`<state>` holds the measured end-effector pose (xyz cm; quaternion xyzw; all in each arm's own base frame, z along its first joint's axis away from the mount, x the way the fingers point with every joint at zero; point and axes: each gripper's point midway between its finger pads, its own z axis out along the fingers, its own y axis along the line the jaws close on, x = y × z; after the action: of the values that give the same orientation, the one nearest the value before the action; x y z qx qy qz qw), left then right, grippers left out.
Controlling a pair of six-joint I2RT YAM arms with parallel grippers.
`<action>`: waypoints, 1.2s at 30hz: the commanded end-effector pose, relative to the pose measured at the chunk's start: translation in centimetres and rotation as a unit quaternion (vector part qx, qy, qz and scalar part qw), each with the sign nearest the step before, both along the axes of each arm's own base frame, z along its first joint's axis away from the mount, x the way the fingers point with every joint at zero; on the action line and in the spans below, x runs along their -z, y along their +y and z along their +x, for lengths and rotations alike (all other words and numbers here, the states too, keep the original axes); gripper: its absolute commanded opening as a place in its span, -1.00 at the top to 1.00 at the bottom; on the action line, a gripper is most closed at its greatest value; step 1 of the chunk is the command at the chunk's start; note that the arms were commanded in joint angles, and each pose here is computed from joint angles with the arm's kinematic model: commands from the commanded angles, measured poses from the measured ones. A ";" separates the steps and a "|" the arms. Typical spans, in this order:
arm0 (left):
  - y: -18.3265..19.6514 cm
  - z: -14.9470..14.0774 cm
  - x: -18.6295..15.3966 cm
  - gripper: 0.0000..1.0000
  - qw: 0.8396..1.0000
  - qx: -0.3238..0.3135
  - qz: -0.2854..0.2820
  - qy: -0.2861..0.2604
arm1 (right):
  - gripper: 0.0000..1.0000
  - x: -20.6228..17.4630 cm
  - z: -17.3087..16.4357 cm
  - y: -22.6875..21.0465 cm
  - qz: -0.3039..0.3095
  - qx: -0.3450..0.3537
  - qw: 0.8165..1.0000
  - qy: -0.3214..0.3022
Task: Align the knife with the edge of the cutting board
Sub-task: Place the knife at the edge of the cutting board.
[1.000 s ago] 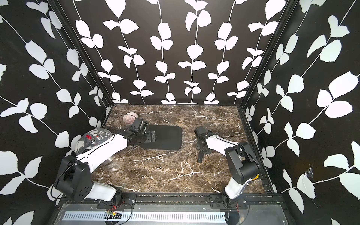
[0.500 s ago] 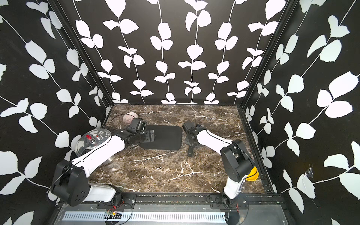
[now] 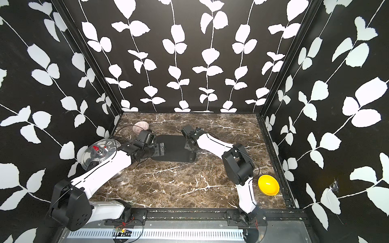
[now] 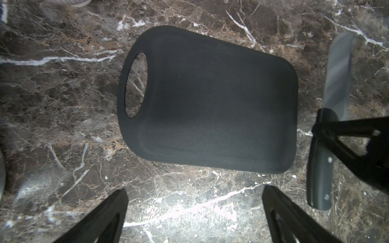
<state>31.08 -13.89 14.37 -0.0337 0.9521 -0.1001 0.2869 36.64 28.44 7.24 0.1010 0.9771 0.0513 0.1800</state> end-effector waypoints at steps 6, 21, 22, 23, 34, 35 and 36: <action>1.2 -1.2 0.0 -0.97 1.000 0.000 0.024 0.002 | 1.00 -0.2 -0.6 4.1 0.006 -0.014 1.000 -0.003; 0.9 -1.2 0.7 -0.97 1.000 0.007 0.024 0.009 | 1.00 2.1 -5.2 5.3 -0.002 -0.021 0.999 0.028; 0.9 -1.2 0.7 -0.97 1.000 0.007 0.025 0.010 | 1.00 2.2 -5.3 5.3 0.001 -0.020 0.999 0.029; 0.9 -1.1 0.7 -0.97 1.000 0.007 0.023 0.009 | 1.00 2.2 -5.4 5.3 0.002 -0.020 0.999 0.028; 0.7 -1.2 1.0 -0.97 1.000 0.007 0.019 0.013 | 1.00 2.7 -5.8 4.8 0.001 -0.025 0.999 0.029; 0.7 -1.2 1.0 -0.97 1.000 0.007 0.019 0.013 | 1.00 2.7 -5.7 4.8 -0.001 -0.026 0.999 0.028; 0.7 -1.2 1.0 -0.97 1.000 0.007 0.019 0.014 | 1.00 2.7 -5.7 4.8 -0.002 -0.028 0.999 0.028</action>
<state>30.21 -13.16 13.75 -0.0261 0.9564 -0.0840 0.2785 30.13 32.66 2.63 0.0739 0.9887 0.0279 0.1273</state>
